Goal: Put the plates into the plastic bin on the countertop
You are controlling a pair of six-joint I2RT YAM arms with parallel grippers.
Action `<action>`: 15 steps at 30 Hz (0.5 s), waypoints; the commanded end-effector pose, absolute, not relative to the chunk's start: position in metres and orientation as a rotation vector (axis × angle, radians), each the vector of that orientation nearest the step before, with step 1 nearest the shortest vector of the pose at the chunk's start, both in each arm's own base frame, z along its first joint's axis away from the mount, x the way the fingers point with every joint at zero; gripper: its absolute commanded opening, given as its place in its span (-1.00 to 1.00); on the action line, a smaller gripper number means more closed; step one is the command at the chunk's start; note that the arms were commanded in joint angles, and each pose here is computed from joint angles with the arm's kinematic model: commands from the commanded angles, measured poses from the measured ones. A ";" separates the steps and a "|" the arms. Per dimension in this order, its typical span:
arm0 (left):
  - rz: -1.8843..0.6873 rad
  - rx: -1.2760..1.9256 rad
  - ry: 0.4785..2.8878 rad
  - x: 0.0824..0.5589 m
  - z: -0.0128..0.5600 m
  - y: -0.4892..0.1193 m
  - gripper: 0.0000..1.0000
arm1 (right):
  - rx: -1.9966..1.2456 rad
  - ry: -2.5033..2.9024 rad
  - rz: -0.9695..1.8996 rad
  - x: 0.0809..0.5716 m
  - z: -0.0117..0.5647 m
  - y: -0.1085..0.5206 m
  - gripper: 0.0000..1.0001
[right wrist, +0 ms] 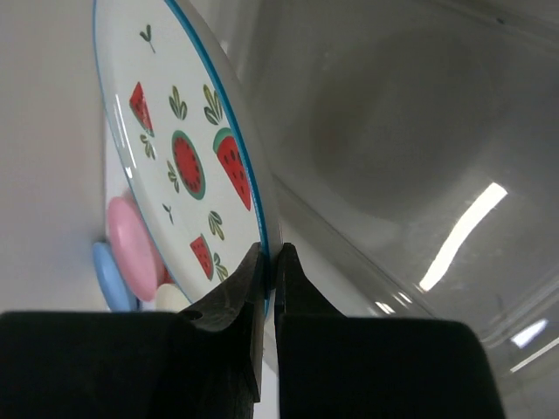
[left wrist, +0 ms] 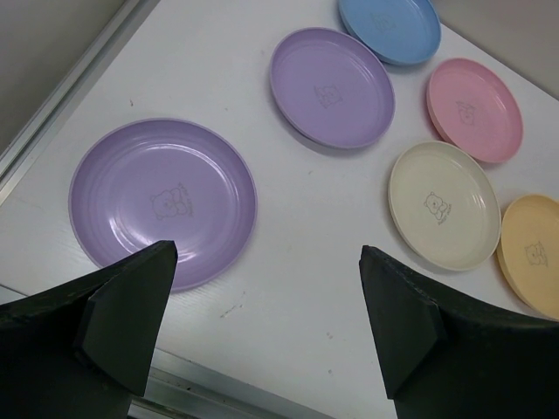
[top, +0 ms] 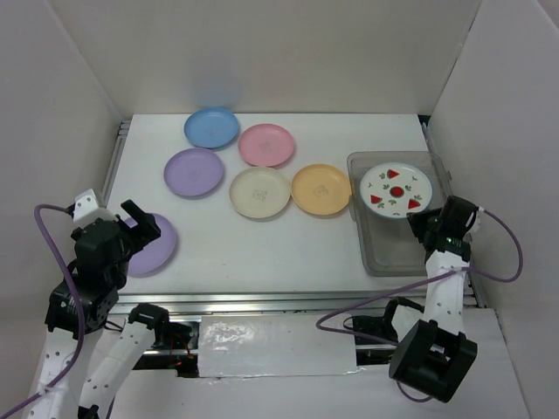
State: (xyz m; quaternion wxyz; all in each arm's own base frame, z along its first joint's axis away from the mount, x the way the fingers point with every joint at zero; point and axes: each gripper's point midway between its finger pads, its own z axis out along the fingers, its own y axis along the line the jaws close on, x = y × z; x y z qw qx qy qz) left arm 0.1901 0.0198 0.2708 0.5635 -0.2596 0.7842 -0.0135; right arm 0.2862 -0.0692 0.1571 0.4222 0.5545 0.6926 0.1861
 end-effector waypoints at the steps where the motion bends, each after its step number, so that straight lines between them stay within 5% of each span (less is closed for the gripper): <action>1: -0.061 -0.567 1.821 0.197 0.279 0.015 0.99 | 1.284 1.656 0.579 0.305 0.184 -0.069 -1.00; 12: -0.073 -0.541 1.843 0.202 0.276 0.009 0.99 | 1.416 1.705 0.508 0.322 0.129 -0.095 -1.00; 15: -0.073 -0.537 1.848 0.203 0.276 0.009 0.98 | 1.415 1.715 0.502 0.324 0.123 -0.099 -0.77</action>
